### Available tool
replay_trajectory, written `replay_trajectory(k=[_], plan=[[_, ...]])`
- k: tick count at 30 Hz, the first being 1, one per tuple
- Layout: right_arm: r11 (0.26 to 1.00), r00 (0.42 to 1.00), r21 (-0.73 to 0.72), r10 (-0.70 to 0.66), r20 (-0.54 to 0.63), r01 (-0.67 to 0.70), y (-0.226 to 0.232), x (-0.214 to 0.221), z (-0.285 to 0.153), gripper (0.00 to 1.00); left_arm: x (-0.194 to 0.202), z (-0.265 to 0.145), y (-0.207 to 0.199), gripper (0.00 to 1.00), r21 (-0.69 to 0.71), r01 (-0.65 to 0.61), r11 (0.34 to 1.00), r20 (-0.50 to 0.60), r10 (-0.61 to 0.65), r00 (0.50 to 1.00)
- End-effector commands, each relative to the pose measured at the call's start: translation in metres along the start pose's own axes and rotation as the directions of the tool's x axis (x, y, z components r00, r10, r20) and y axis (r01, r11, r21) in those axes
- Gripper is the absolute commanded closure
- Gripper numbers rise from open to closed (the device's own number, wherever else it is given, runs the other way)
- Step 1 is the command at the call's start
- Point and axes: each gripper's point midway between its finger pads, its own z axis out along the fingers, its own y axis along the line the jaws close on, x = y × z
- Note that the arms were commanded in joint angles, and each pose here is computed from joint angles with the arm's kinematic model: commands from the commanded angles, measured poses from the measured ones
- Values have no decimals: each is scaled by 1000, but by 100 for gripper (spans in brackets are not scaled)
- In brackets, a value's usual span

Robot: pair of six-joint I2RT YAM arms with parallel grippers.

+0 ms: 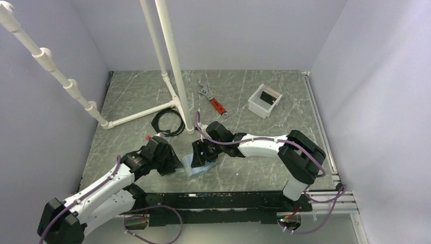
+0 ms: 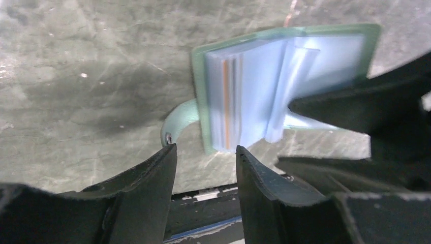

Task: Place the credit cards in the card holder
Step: Open the card holder at the center of the board.

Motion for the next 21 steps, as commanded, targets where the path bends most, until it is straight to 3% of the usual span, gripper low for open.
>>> replay_trajectory(k=[1,6,8,16,21], plan=[[986,996,148,-83,38,77,-20,-15,-8,37,-8,-16,-34,47,136,-58,989,18,56,998],[909,978,371,-210,10,192,-45,-16,-8,25,-17,-12,-34,60,58,-66,996,21,64,998],[881,969,418,-247,0,224,-46,-17,-6,21,-21,-11,-29,61,23,-65,998,34,64,997],[890,960,372,-280,-12,264,-28,-12,17,16,-16,-8,-21,51,17,-31,999,37,30,999],[875,963,408,-267,-42,261,-38,-6,23,20,-12,-7,-19,47,29,-27,999,23,26,999]])
